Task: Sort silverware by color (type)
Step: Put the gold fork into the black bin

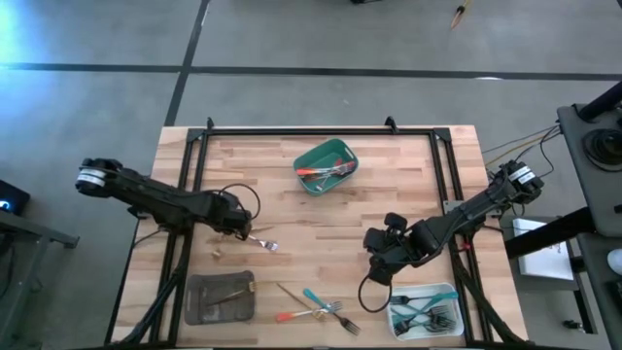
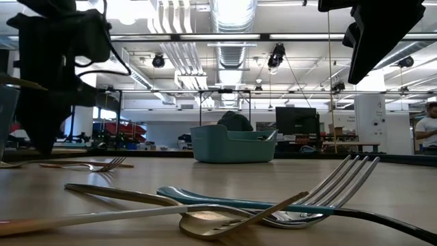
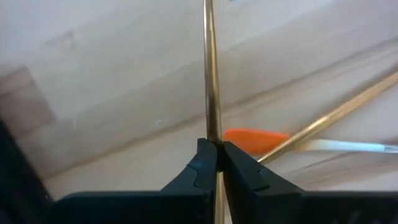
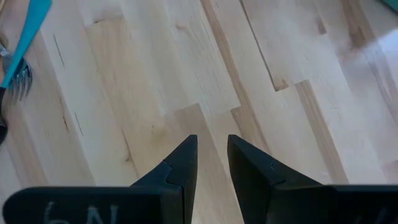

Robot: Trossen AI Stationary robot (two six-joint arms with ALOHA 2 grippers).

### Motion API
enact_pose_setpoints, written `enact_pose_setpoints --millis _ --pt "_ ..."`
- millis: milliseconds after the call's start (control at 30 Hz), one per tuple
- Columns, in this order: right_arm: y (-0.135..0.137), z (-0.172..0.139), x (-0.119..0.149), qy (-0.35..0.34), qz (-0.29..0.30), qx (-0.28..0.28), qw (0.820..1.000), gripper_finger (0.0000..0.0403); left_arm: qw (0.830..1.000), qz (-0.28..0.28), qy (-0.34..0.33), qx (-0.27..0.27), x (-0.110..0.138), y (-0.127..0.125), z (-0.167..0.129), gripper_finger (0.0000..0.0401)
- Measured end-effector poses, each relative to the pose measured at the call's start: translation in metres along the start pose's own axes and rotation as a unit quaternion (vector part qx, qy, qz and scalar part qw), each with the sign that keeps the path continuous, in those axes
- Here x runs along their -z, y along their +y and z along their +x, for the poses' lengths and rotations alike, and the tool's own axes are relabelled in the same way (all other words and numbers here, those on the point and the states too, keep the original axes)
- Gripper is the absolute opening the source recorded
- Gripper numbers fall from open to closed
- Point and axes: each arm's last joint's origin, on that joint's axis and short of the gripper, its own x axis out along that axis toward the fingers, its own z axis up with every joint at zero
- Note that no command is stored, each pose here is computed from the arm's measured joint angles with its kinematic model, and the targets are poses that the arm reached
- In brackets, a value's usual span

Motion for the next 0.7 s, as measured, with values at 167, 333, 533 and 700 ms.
enact_pose_setpoints --millis 167,333,533,700 --pt "0.000 0.000 0.000 0.000 0.000 0.000 1.000 0.0082 0.998 0.033 -0.018 0.041 -0.006 -0.011 -0.024 0.0001" --pt "0.000 0.000 0.000 0.000 0.000 0.000 1.000 0.0082 0.989 0.102 -0.025 0.101 -0.009 -0.030 -0.061 0.0000" --pt "0.000 0.000 0.000 0.000 -0.021 0.000 1.000 0.0082 0.950 0.234 -0.043 0.202 0.001 -0.060 -0.117 0.0000" --pt "0.000 0.000 0.000 -0.005 -0.027 0.006 1.000 0.0082 0.920 0.303 -0.028 0.246 0.033 -0.076 -0.143 0.0000"
